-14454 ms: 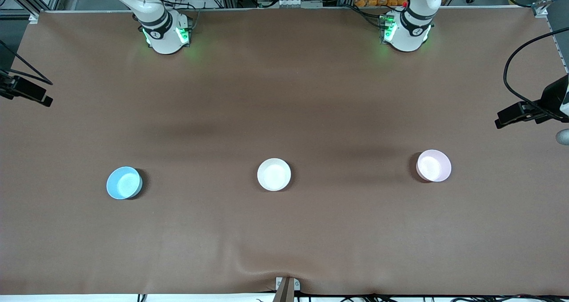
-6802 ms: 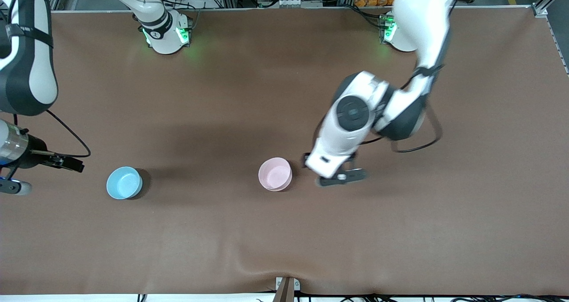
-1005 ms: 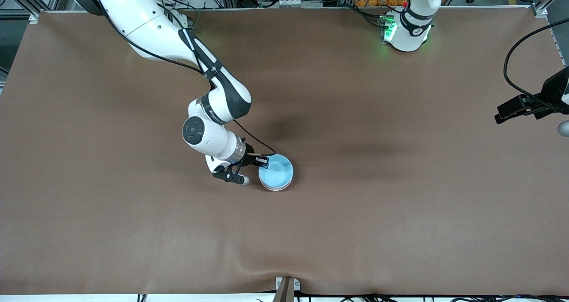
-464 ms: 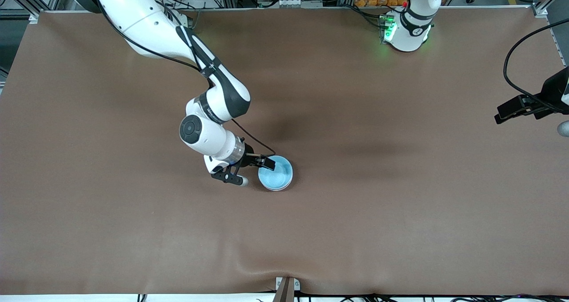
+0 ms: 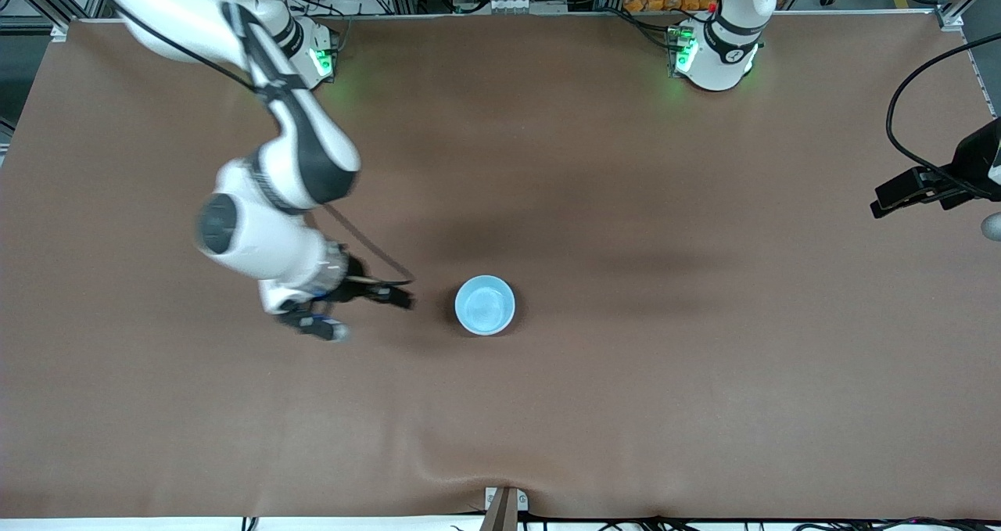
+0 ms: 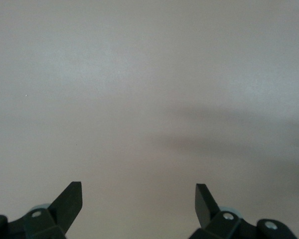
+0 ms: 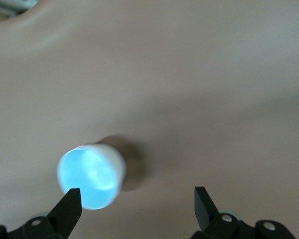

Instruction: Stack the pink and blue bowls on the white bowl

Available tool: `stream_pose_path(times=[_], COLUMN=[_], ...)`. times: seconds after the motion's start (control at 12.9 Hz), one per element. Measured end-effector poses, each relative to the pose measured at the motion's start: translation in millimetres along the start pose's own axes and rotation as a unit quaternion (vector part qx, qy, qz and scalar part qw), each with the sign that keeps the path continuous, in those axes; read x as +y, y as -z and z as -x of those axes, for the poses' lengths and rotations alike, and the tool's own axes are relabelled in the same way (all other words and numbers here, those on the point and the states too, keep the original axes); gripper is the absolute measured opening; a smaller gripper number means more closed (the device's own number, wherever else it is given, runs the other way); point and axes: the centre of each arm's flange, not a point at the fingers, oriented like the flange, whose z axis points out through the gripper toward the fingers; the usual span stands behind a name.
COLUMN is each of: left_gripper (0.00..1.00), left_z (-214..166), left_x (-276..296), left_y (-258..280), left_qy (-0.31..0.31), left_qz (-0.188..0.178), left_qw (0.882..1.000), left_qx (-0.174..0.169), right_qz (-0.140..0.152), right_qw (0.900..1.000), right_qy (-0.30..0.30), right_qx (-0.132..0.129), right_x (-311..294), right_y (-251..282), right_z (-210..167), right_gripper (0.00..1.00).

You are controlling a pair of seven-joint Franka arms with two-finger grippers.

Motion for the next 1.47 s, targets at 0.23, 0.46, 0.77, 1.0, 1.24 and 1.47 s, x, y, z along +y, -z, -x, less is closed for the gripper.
stream_pose_path(times=[0.23, 0.46, 0.77, 1.0, 1.24, 1.47], left_gripper=[1.0, 1.0, 1.0, 1.0, 1.0, 1.0], left_z=[0, 0, 0, -1, 2, 12], left_x=[-1, -1, -1, -1, 0, 3], left_y=[0, 0, 0, 0, 8, 29], left_qy=[0.0, 0.001, 0.001, 0.001, 0.0, -0.003], left_qz=[0.0, 0.0, 0.0, 0.0, 0.001, 0.002], left_qw=[1.0, 1.0, 1.0, 1.0, 1.0, 1.0], left_qx=[0.0, 0.0, 0.001, 0.002, 0.008, 0.026], right_qz=[0.031, 0.038, 0.097, 0.11, 0.127, 0.136], right_qw=[0.999, 0.998, 0.993, 0.99, 0.985, 0.983], right_qy=[0.027, 0.043, 0.071, 0.088, 0.113, 0.125], right_qx=[-0.019, -0.034, -0.004, -0.004, 0.001, 0.018], right_x=[104, 181, 187, 205, 225, 221], right_y=[84, 179, 250, 282, 312, 337], right_z=[-39, -32, 15, 40, 52, 60], right_gripper=[1.0, 1.0, 1.0, 1.0, 1.0, 1.0])
